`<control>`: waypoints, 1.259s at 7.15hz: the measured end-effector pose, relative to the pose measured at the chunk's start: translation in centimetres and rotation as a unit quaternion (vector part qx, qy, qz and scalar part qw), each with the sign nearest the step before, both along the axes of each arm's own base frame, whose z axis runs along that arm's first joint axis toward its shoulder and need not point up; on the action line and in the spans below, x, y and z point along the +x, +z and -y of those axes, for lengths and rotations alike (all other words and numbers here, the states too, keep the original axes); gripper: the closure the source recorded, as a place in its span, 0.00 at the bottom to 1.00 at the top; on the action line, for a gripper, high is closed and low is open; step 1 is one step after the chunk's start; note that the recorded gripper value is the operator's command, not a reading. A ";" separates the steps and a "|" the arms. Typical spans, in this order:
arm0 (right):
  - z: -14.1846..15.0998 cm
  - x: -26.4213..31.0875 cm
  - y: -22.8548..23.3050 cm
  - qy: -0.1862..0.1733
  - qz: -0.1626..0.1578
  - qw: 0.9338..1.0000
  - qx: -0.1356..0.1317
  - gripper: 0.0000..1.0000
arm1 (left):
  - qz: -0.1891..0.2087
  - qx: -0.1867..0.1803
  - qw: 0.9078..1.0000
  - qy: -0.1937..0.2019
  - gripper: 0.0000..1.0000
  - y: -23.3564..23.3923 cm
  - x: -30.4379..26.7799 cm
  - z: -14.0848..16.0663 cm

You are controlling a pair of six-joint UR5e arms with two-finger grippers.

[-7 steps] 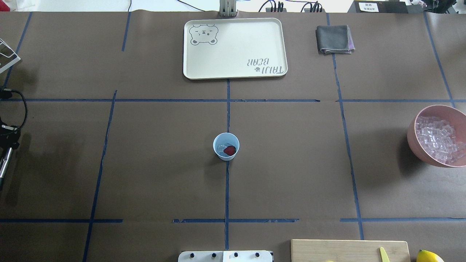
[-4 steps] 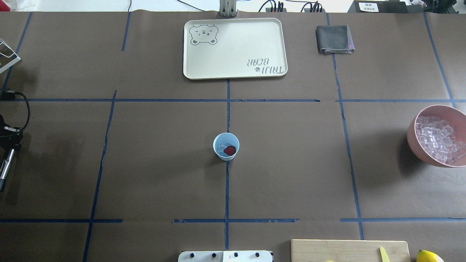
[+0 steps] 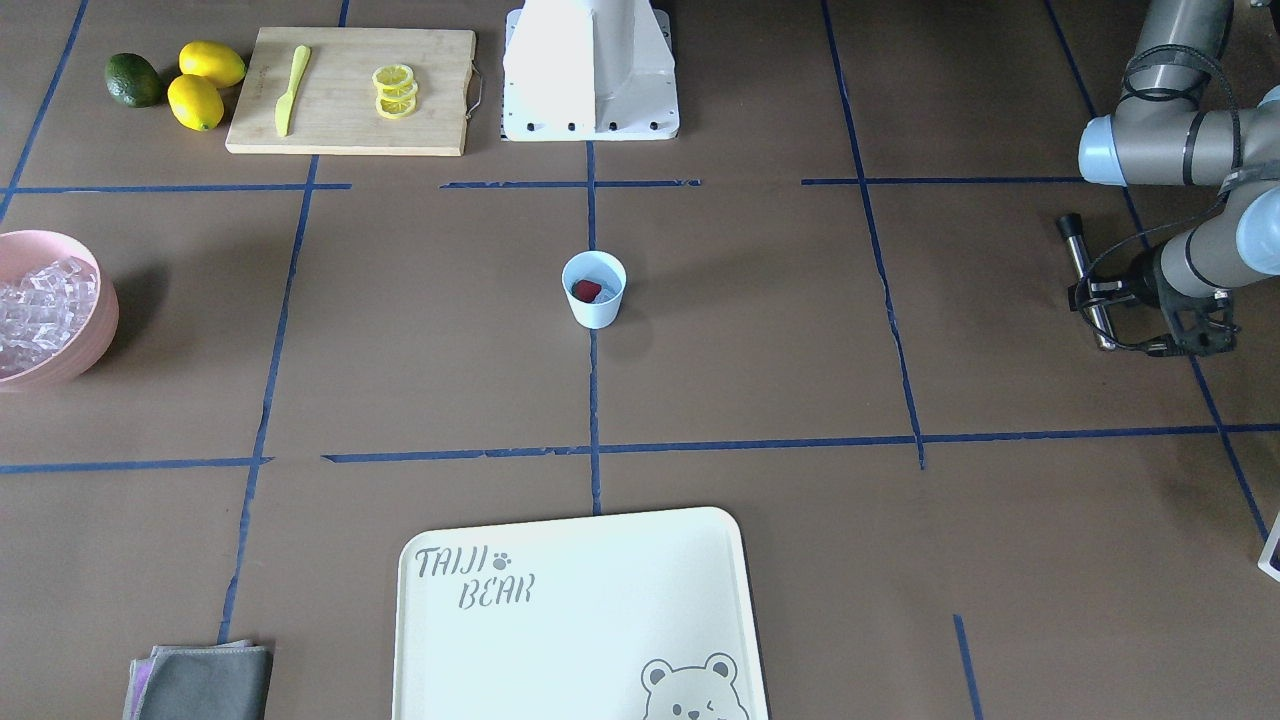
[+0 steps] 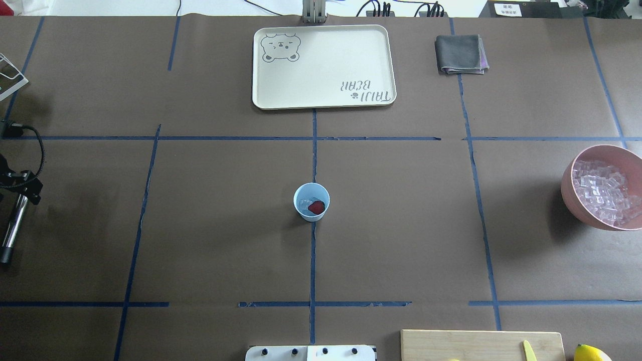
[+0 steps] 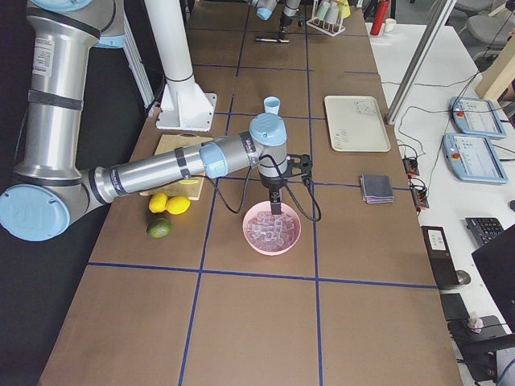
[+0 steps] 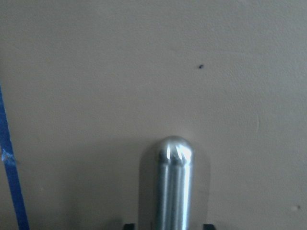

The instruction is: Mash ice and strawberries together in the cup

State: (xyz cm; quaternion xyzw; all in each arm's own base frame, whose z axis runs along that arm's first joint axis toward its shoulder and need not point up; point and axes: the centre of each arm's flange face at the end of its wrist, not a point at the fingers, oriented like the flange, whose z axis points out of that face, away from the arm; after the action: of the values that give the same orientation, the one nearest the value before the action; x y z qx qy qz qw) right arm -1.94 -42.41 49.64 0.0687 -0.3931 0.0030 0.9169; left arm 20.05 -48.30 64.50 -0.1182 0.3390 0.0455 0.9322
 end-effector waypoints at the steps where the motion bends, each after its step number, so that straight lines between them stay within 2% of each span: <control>1: 0.0 0.0 0.1 0.000 0.000 1.000 -0.002 0.00 | -0.016 0.013 1.000 0.000 0.00 -2.0 -0.4 -0.5; 2: -0.1 0.0 0.4 0.000 0.000 1.000 -0.007 0.00 | -0.039 0.033 0.999 -0.005 0.00 -4.9 -2.0 -1.8; 4: -0.5 1.0 1.5 -0.012 -0.009 1.000 -0.015 0.00 | -0.076 0.083 0.992 -0.058 0.00 -11.7 -9.5 -5.3; 5: -0.7 2.2 2.4 -0.028 -0.018 0.999 -0.017 0.00 | -0.092 0.108 0.987 -0.077 0.00 -13.6 -13.4 -6.6; 7: -1.3 5.0 4.3 -0.053 -0.029 0.998 -0.028 0.00 | -0.087 0.155 0.982 -0.067 0.00 -13.1 -20.7 -7.9; 9: -2.0 7.7 6.3 -0.063 -0.031 0.997 -0.039 0.00 | -0.073 0.150 0.984 -0.061 0.00 -10.2 -25.6 -8.8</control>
State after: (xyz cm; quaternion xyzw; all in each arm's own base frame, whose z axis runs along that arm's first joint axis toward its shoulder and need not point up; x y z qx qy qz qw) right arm 5.80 -40.40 55.96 0.0083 -0.3675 -0.0421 0.9290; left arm -5.51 -39.47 54.30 0.0474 0.4023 0.0471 0.9130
